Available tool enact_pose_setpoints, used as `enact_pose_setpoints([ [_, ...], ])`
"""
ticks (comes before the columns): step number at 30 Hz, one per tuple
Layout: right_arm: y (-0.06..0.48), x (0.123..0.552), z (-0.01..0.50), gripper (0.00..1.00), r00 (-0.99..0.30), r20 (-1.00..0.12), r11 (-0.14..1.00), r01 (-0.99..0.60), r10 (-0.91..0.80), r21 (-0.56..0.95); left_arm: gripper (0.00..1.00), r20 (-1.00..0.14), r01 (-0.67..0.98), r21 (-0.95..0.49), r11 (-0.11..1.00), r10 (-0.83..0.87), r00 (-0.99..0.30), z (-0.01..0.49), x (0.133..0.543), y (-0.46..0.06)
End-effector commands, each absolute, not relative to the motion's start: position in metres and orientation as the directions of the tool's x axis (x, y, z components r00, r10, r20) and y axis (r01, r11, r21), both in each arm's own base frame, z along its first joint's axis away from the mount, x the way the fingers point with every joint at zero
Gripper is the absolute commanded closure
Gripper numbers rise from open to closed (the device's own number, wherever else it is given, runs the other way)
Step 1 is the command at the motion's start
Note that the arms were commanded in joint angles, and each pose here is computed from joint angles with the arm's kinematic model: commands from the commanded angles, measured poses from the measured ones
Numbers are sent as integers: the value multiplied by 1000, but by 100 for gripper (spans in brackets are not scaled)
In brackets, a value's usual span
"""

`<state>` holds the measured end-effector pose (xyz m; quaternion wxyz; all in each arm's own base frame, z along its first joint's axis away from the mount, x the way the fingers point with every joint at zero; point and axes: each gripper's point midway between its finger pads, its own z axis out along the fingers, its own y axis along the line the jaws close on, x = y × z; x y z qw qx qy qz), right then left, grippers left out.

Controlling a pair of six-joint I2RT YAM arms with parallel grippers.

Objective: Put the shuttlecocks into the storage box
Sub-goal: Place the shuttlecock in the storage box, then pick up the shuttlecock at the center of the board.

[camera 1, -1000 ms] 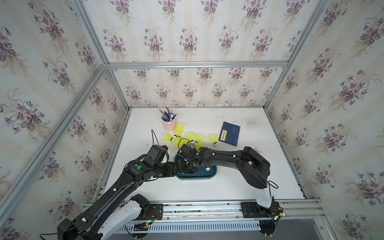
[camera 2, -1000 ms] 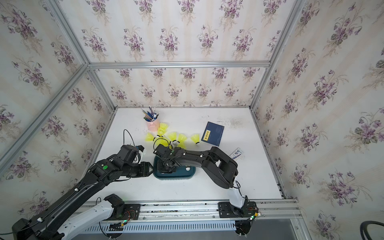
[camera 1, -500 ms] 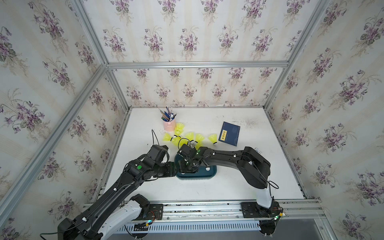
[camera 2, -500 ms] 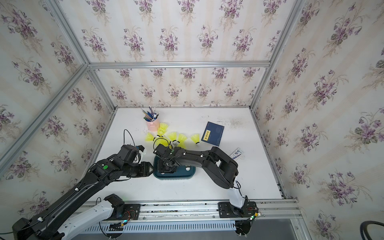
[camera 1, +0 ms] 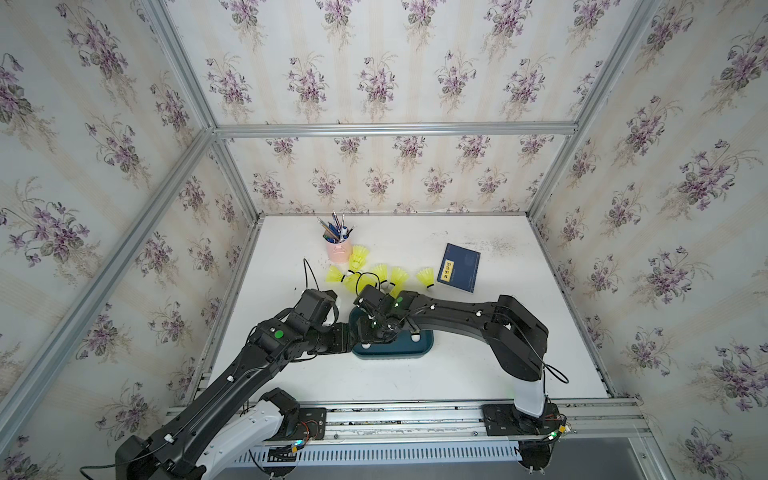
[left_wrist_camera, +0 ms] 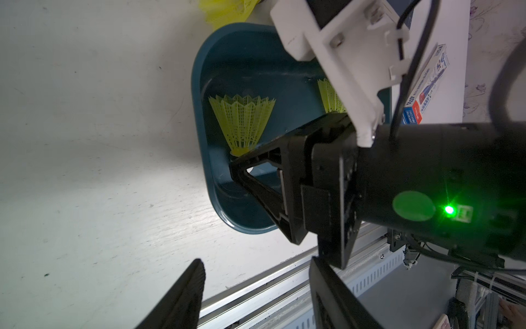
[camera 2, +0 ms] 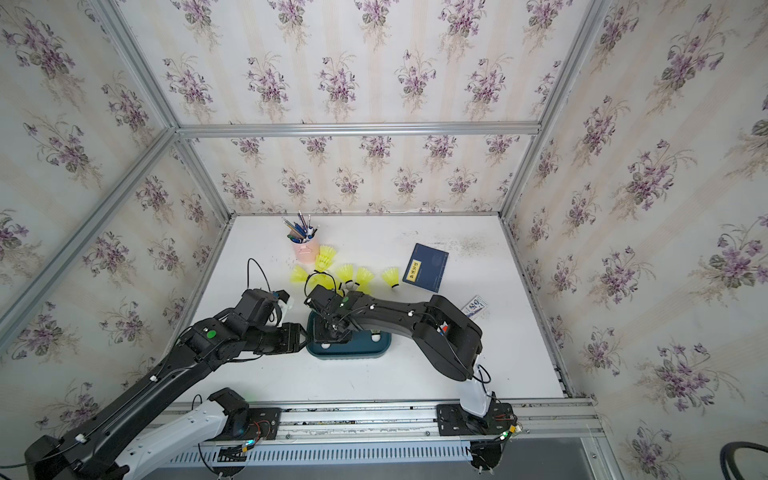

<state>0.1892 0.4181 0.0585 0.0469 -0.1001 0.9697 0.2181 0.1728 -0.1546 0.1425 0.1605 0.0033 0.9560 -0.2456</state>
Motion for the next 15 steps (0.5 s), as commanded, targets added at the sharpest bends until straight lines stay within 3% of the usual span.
enact_pose_setpoints([
  [1,409,191,66,49,-972,-157,898,-222,-174,381,38,-318,87,-476,875,-79,-945,145,174,-155],
  [15,382,211,130,49,-932,-283,905,-308,-226,293,38,-368,115,-521,846,-101,-924,187,183,-164],
])
